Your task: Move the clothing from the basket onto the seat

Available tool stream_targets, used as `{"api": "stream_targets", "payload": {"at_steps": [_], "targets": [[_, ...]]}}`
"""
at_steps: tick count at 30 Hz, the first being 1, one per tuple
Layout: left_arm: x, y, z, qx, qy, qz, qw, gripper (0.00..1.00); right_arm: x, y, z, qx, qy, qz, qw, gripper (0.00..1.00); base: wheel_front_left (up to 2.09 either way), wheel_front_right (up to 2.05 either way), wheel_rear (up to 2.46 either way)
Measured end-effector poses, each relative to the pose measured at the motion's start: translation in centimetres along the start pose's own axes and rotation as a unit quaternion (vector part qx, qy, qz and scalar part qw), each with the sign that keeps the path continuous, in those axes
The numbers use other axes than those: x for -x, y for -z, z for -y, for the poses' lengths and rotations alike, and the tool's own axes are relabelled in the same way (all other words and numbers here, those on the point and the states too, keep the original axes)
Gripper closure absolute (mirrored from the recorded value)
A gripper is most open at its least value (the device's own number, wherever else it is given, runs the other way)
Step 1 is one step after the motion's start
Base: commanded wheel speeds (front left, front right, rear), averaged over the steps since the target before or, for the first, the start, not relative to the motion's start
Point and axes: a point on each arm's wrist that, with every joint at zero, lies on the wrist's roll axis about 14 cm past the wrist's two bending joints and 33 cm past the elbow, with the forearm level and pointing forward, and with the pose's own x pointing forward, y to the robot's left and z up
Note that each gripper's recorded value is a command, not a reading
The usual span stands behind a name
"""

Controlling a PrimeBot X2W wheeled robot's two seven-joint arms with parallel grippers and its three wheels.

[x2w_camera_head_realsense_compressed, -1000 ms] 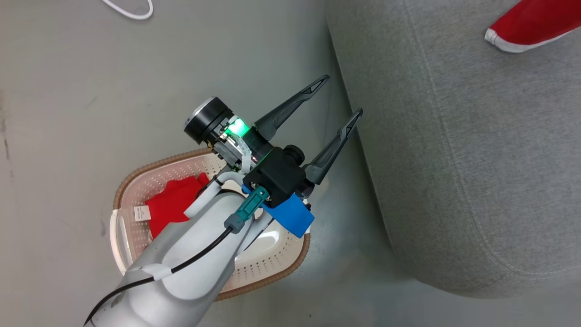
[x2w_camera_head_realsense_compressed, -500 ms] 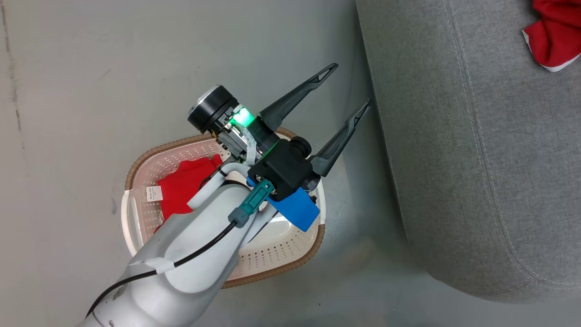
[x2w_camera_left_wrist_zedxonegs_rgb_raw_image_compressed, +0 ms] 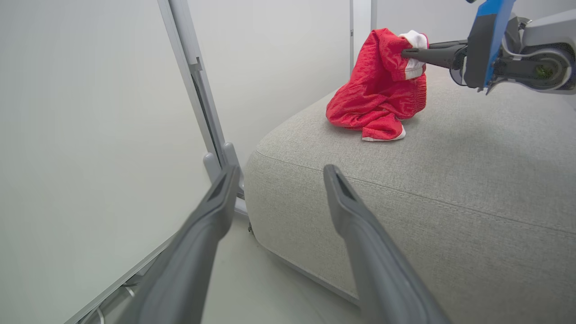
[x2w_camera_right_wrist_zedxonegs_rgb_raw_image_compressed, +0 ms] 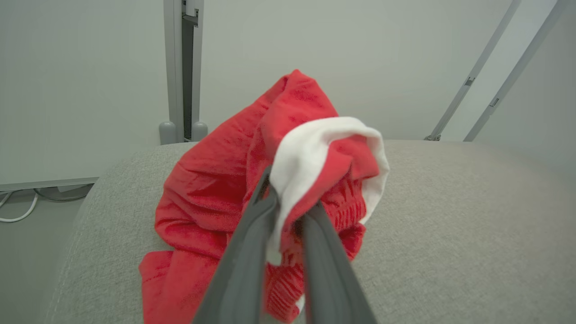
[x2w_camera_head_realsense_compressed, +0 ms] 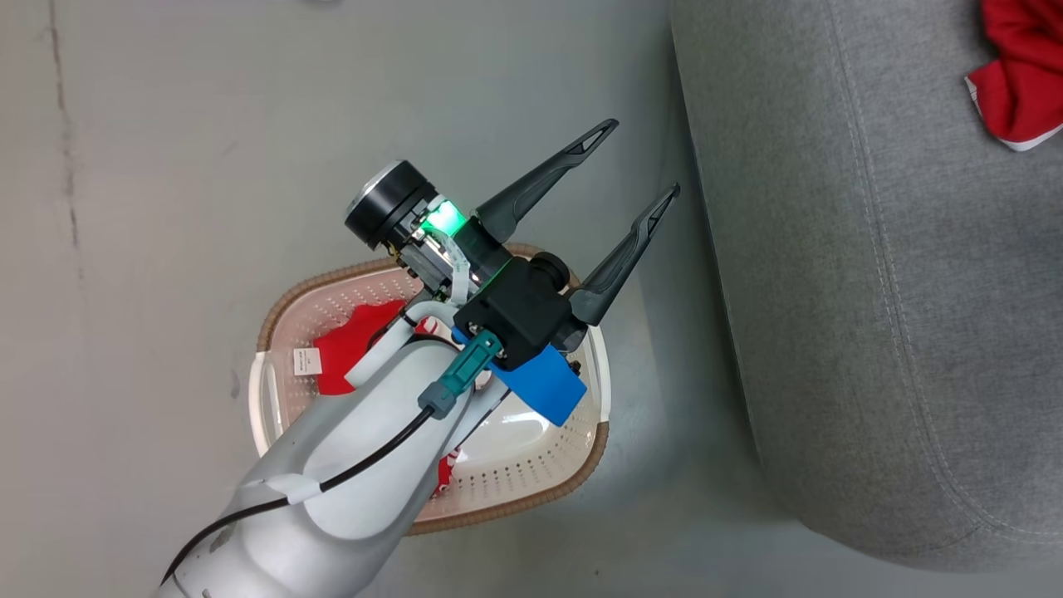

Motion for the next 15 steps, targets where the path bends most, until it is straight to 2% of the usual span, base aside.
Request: {"api": "stream_targets", "payload": {"at_steps": [5,15], "targets": [[0.6,-1.6,0.1,-0.006,-0.011,0.007,1.0,0.0,2.0,-0.4,0.7,-0.005,0.007,0.002,1.0,0.0,0.0,0.0,0.0],[3.2,-5.6,0.4,-0.011,-0.057,0.025,0.998,0.0,9.0,-1.0,1.3,-0.005,0.003,0.004,1.0,0.0,0.0,0.0,0.0]]}}
